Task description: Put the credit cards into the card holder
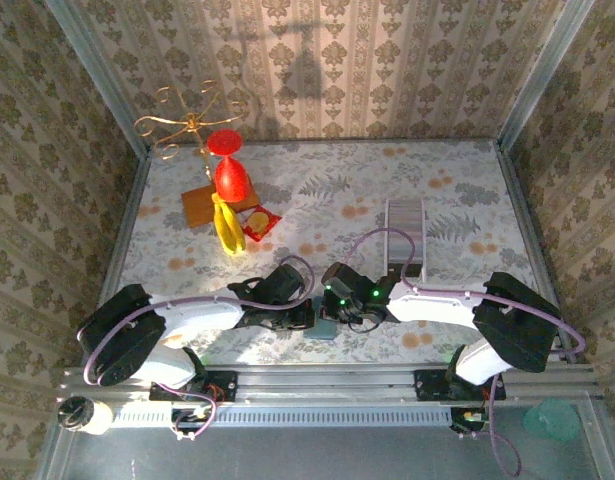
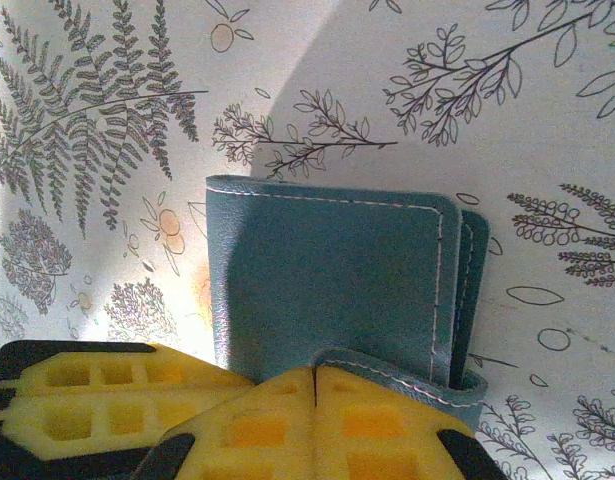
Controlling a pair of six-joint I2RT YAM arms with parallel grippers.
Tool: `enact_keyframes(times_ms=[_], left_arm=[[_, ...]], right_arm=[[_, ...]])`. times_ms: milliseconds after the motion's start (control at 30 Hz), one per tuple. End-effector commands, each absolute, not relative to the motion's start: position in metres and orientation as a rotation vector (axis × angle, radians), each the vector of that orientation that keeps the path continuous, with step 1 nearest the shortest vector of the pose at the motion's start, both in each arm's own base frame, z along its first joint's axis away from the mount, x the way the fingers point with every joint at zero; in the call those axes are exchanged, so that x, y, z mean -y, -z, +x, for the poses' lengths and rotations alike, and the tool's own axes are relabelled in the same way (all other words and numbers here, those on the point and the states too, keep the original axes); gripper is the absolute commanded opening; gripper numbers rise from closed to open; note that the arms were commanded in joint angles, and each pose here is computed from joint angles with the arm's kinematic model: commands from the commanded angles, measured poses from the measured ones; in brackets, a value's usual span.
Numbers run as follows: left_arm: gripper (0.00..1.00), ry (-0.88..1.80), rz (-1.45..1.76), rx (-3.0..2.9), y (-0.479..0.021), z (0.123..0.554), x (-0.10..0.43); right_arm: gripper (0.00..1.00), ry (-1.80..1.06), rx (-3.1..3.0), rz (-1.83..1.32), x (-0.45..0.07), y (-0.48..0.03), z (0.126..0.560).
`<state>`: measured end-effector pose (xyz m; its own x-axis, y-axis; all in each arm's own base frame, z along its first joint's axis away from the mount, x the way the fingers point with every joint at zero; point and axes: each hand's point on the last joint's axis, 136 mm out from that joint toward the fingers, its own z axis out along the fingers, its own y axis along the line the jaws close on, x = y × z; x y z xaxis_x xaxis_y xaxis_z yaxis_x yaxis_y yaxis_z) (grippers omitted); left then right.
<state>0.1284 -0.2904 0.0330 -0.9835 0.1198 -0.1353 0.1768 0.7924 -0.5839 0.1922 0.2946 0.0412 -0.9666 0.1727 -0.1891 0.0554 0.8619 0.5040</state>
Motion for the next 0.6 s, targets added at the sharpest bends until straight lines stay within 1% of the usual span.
enact_keyframes(times_ms=[0, 333, 567], left_arm=[[0.00, 0.851, 0.265, -2.945, -0.019, 0.119, 0.275], [0.00, 0.850, 0.264, -2.947, -0.019, 0.120, 0.275], [0.00, 0.849, 0.266, -2.948, -0.019, 0.120, 0.275]], right_arm=[[0.00, -0.681, -2.904, 0.165, -0.286, -0.024, 0.178], [0.00, -0.781, -2.850, 0.146, -0.291, -0.039, 0.179], [0.00, -0.792, -2.864, 0.161, -0.291, -0.034, 0.178]])
